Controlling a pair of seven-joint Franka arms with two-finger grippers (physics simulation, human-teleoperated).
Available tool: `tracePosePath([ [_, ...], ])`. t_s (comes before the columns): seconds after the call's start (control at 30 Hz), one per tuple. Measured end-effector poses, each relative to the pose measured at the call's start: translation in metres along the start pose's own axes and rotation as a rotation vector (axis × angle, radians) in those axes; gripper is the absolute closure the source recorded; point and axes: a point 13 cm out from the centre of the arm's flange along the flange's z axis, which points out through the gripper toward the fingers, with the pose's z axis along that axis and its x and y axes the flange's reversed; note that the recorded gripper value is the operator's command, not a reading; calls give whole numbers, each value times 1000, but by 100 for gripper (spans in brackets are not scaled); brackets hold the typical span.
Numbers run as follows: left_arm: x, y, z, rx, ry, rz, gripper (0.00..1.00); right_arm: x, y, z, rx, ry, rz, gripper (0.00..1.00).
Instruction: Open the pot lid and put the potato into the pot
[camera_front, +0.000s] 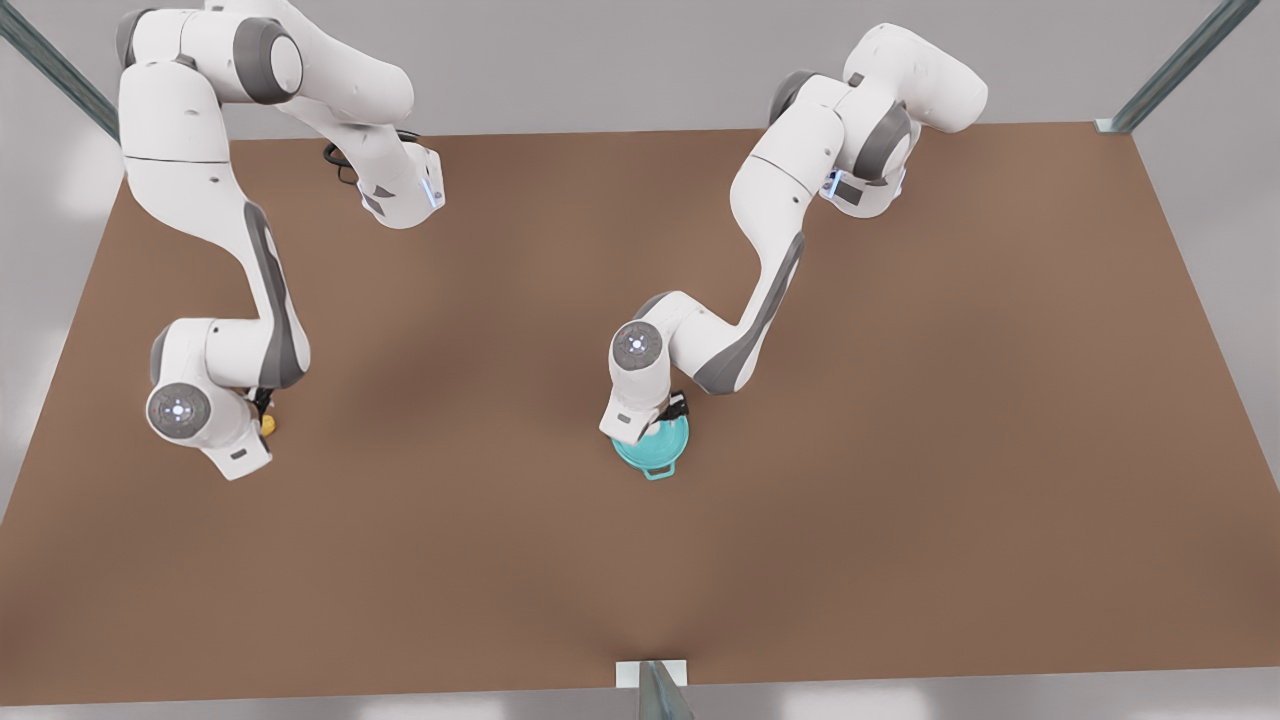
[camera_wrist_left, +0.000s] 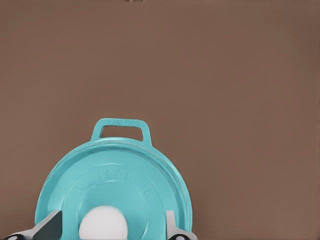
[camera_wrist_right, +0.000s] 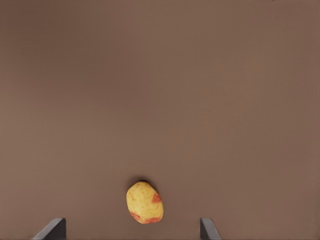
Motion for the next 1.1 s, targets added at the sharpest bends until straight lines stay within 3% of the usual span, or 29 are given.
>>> tracePosePath([
  [0.13,-1,-2,4,6,-5,-17,0,2,-4,15,14,-1,-10,0],
  [0.17,-1,-2,4,7,-6,-21,20,1,-5,19,15,-1,-14,0],
  [0.27,-1,-3,4,10,-7,-32,52,-3,-5,35,7,-1,-26,0],
  [0.37,-1,-2,1,7,-4,-41,63,11,-6,52,-4,-6,-11,0],
  [0.5,-19,14,-24,-2,17,-81,63,25,-5,63,-9,-11,-6,1],
  [0.7,-163,171,-18,-54,93,-304,63,19,17,89,-34,-11,-40,1],
  [0.97,-177,199,68,-77,96,-217,61,28,9,97,15,-6,-62,1],
  [1.0,-179,198,70,-70,88,-204,27,28,7,100,20,-4,-67,1],
  [1.03,-182,196,69,-61,80,-192,0,28,6,103,24,-2,-72,1],
  [1.1,-190,196,61,-44,66,-171,0,28,4,107,29,0,-78,1],
])
